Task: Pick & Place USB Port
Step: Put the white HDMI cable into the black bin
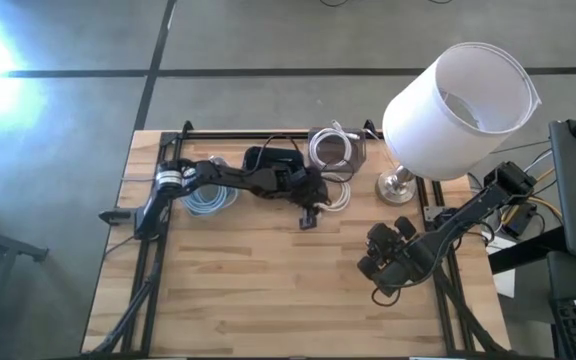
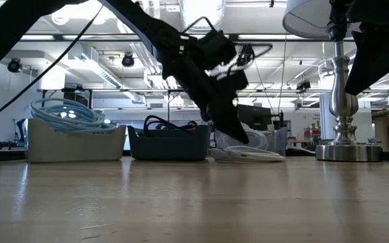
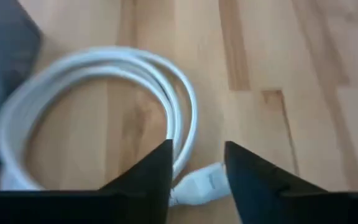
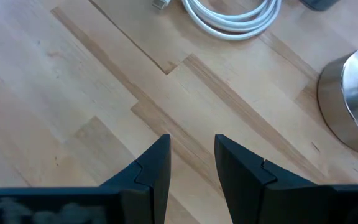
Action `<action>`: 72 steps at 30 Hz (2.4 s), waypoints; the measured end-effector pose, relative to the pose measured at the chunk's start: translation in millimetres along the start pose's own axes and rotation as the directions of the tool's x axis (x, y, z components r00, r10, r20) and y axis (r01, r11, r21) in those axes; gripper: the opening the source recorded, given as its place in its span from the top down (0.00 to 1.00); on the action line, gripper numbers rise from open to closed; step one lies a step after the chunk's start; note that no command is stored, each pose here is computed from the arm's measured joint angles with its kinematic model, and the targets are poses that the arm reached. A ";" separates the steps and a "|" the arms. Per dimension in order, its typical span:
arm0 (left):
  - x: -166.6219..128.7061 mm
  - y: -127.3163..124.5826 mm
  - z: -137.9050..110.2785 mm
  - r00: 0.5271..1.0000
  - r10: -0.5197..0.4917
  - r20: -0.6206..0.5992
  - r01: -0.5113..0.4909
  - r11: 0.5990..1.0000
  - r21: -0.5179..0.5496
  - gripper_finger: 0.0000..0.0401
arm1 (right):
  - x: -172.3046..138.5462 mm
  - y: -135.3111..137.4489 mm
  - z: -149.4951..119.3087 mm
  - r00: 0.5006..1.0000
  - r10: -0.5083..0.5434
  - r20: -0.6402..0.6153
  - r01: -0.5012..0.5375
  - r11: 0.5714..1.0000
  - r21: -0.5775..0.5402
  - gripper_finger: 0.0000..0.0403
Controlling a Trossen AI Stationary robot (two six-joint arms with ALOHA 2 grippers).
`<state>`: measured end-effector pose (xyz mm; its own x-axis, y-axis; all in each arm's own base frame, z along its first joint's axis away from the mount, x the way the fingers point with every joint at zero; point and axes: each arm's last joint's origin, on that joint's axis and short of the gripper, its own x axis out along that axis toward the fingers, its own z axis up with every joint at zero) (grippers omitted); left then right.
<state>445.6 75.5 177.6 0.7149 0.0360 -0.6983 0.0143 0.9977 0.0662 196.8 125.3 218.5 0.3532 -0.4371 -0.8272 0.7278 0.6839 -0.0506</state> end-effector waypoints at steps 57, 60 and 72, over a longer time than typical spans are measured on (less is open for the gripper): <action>35.5 -22.4 15.8 1.000 -0.014 -0.007 0.015 0.995 0.103 0.43 | -0.4 5.6 0.3 0.998 0.052 -0.022 -0.053 0.998 -0.047 0.71; 45.7 -17.7 8.7 1.000 -0.007 -0.018 0.009 0.995 0.096 0.45 | -0.5 6.3 0.3 0.998 0.058 -0.023 -0.059 0.997 -0.043 0.71; 44.7 -9.4 10.4 1.000 0.010 -0.030 -0.008 0.999 0.054 0.86 | -0.5 7.0 0.4 0.998 0.065 -0.022 -0.066 0.997 -0.049 0.71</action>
<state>484.7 67.1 153.1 0.6937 0.0474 -0.7187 0.0464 0.9928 0.1102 201.9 130.1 218.8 0.3867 -0.3785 -0.8410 0.6729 0.7393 -0.0233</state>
